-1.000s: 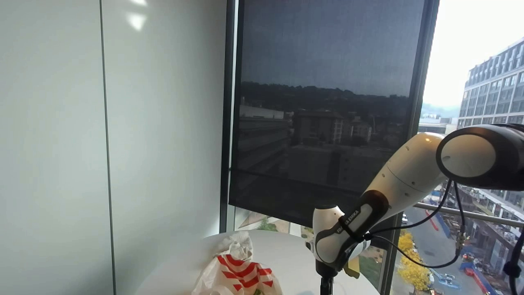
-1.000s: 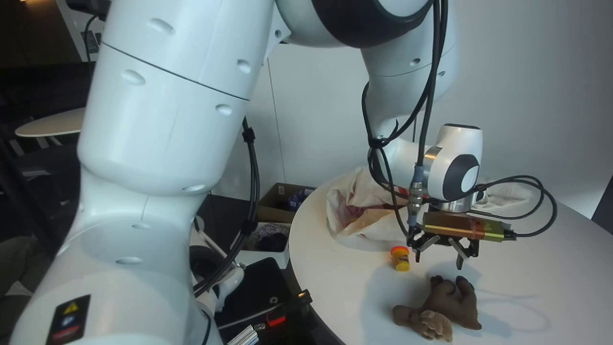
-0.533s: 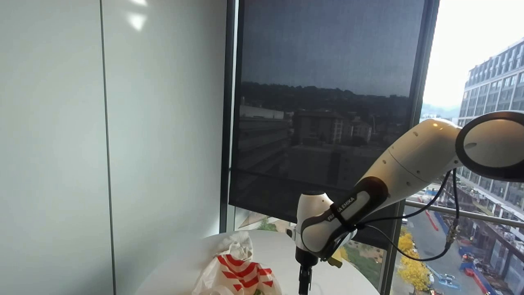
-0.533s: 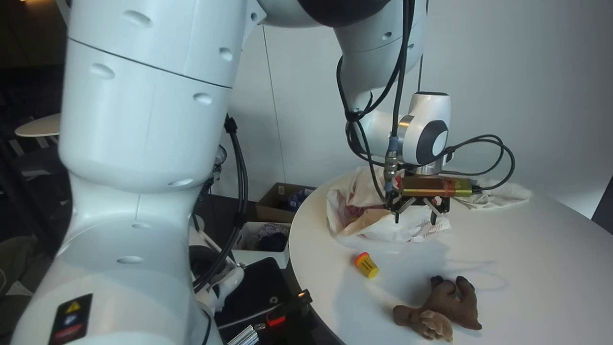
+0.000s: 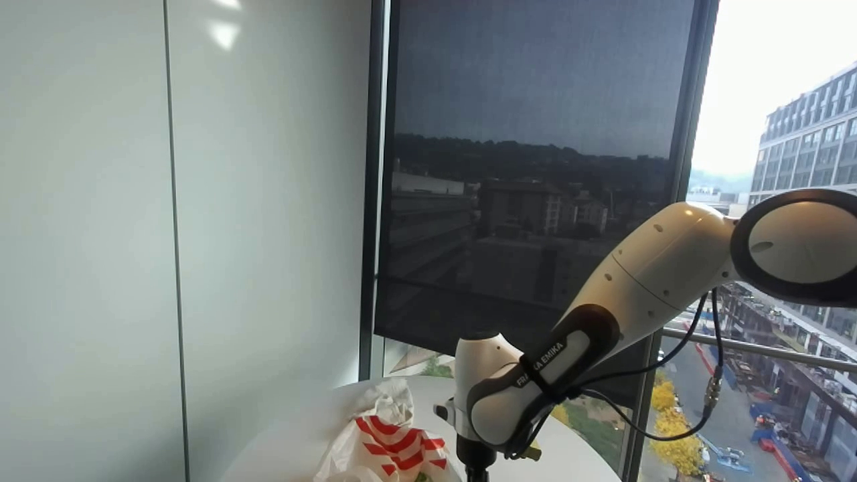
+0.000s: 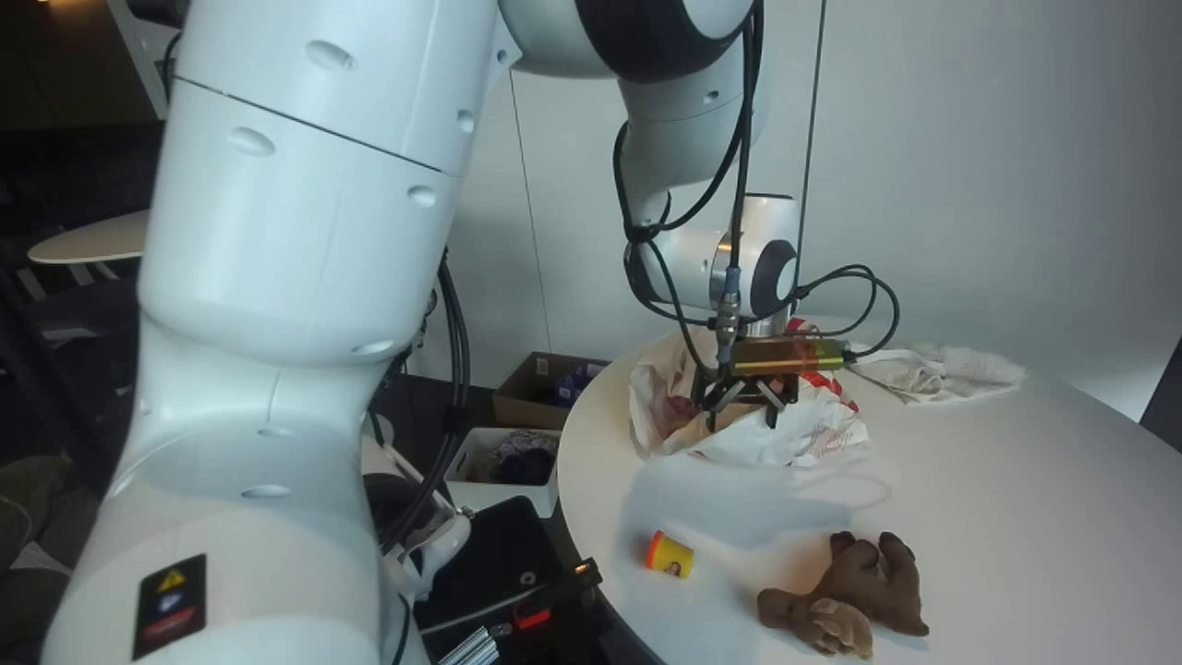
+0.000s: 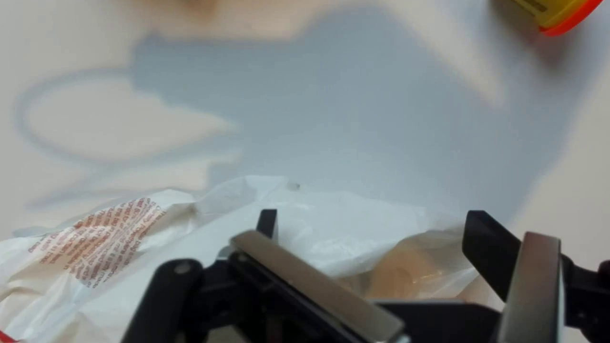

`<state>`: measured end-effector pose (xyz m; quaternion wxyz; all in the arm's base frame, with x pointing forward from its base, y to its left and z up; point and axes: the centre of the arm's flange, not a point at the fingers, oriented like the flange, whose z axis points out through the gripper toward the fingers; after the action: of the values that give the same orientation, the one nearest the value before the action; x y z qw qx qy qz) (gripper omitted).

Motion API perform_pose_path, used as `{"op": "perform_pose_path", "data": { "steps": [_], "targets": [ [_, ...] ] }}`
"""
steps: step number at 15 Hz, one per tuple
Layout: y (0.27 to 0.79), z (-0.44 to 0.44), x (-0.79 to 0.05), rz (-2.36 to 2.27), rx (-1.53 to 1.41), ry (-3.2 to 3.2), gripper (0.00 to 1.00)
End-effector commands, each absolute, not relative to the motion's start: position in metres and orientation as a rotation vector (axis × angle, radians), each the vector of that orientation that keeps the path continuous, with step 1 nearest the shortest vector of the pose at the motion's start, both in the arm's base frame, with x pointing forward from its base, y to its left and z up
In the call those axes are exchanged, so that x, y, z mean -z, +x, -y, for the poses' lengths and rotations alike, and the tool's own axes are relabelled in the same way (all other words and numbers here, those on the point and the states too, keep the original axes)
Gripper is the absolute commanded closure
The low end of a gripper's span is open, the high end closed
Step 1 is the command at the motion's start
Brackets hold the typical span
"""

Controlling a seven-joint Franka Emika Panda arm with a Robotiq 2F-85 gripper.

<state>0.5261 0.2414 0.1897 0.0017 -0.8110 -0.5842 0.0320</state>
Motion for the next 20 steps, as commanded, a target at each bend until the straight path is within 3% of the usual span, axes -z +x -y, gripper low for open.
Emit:
{"op": "perform_pose_path", "data": {
  "steps": [1,11,20],
  "targets": [
    [0.529,-0.265,-0.183,1.978,-0.106,-2.471,0.00],
    [0.529,-0.315,-0.186,2.077,0.010,-2.400,0.00],
    [0.489,-0.353,-0.151,2.168,-0.046,-2.283,0.00]
  ]
}}
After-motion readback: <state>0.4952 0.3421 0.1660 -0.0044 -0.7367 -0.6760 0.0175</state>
